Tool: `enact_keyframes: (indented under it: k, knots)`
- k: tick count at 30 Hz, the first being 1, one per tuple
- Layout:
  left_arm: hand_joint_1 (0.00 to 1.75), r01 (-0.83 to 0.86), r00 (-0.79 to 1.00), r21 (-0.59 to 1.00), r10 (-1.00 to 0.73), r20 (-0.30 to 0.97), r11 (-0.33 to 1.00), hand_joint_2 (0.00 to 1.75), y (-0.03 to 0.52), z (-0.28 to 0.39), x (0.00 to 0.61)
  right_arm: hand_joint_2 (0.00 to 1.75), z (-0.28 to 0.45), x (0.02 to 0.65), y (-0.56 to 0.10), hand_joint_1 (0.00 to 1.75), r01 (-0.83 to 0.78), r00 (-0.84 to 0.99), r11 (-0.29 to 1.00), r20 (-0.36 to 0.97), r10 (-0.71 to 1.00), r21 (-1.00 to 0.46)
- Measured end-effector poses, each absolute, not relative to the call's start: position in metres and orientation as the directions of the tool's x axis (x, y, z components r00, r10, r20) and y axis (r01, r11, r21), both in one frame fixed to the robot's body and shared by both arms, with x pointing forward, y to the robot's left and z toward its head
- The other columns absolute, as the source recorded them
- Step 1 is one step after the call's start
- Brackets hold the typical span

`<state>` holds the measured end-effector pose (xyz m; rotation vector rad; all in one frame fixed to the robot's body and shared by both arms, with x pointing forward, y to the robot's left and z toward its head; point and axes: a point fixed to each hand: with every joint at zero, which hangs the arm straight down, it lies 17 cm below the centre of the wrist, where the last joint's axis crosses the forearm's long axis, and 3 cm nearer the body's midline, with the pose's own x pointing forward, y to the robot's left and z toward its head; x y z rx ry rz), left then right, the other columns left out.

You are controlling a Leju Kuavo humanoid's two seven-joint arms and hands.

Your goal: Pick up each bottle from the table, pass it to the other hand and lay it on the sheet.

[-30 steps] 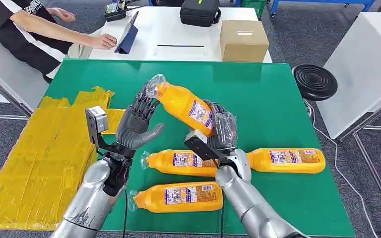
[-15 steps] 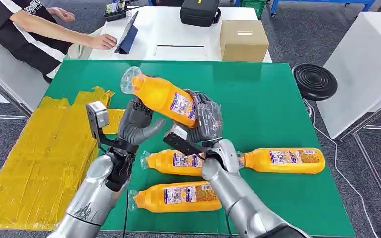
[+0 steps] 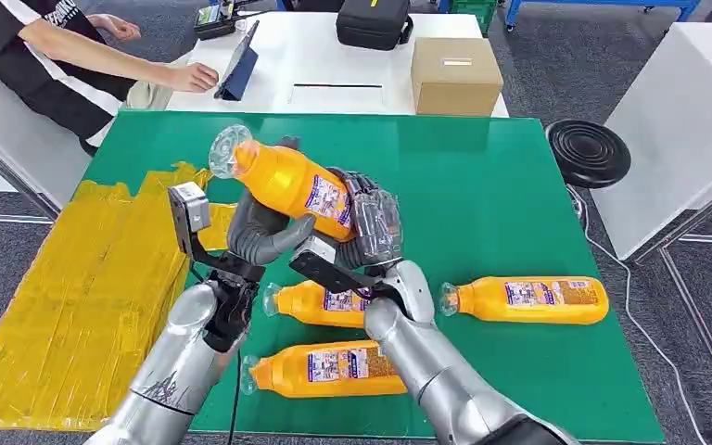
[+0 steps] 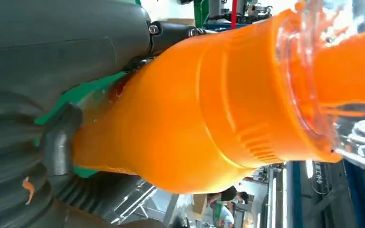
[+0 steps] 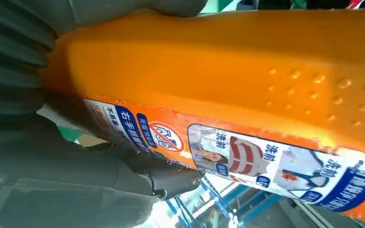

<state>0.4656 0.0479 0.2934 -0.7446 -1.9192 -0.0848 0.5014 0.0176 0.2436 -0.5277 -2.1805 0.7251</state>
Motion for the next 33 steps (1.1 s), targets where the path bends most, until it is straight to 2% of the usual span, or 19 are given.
enact_keyframes:
  k: [33]
  knots:
    - [0.00, 0.484, -0.252, -0.320, 0.480, 0.840, 0.815, 1.75, 0.068, 0.274, 0.479, 1.75, 0.222, 0.472, 0.078, 1.75, -0.041, -0.660, 0.716, 0.557, 0.504, -0.697]
